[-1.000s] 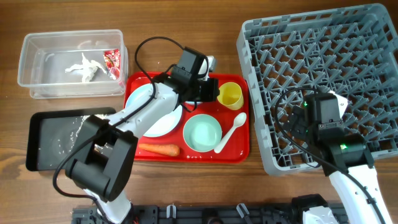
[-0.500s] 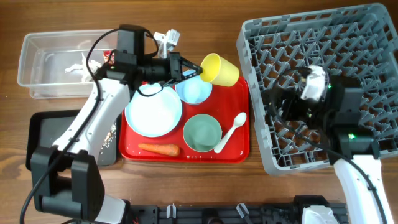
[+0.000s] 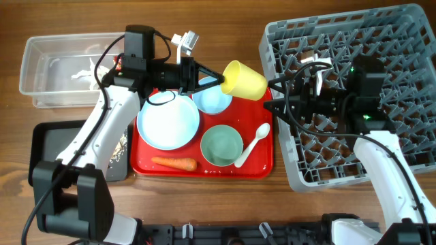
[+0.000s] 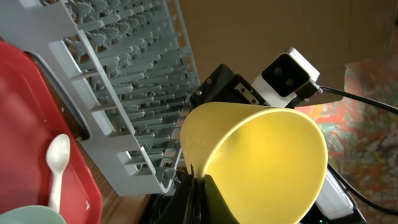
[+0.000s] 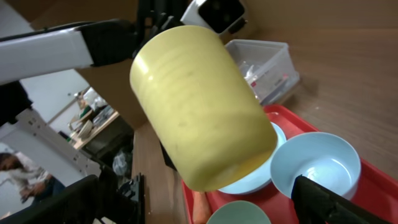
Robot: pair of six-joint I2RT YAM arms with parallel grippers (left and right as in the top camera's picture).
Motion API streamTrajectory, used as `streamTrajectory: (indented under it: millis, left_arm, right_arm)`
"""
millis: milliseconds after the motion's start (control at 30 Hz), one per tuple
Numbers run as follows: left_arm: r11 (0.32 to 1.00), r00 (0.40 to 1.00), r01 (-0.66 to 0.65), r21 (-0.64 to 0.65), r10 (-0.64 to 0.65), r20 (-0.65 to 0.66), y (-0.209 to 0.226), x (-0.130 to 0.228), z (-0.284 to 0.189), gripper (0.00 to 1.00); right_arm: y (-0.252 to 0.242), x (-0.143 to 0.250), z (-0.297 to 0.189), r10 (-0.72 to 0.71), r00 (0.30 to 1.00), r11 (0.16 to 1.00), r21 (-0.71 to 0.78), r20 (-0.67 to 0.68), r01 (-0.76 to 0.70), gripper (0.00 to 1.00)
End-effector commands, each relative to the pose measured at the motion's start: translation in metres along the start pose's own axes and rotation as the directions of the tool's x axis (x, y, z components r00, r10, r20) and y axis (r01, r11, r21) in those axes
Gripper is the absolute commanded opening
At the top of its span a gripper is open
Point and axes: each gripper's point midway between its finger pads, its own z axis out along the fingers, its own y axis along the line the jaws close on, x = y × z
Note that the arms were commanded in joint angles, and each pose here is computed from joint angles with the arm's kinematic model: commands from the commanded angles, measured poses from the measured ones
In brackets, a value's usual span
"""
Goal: Sort waste into correct bins and load items into the dishwasher rack
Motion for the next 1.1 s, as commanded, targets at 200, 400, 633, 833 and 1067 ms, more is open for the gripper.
streamTrajectory:
  millis: [200, 400, 633, 833, 1067]
  left_arm:
    - [0.997, 0.999, -0.025, 0.074, 0.028, -0.043, -0.021, 0.007, -0.001, 0.04]
    - [0.996, 0.998, -0.024, 0.084, 0.028, -0.049, -0.023, 0.008, -0.001, 0.04]
    - [0.996, 0.998, -0.025, 0.084, 0.029, -0.049, -0.023, 0.008, -0.001, 0.04]
    - [0.996, 0.998, -0.025, 0.083, 0.030, -0.049, -0.023, 0.008, -0.001, 0.04]
    - [0.996, 0.998, -0.035, 0.085, 0.039, -0.047, -0.023, 0.007, -0.001, 0.04]
  right_arm:
    - [0.007, -0.002, 0.024, -0.096, 0.995, 0.995, -0.030, -0.024, 0.095, 1.00]
    - [-0.010, -0.011, 0.024, -0.107, 0.994, 0.991, 0.077, -0.002, 0.107, 1.00]
    - [-0.019, -0.011, 0.023, -0.074, 0.997, 0.989, 0.127, 0.000, 0.074, 1.00]
    - [-0.028, -0.012, 0.022, -0.069, 0.998, 0.982, 0.177, 0.004, 0.067, 1.00]
    - [-0.015, -0.012, 0.024, -0.087, 0.996, 0.991, 0.106, 0.001, 0.087, 1.00]
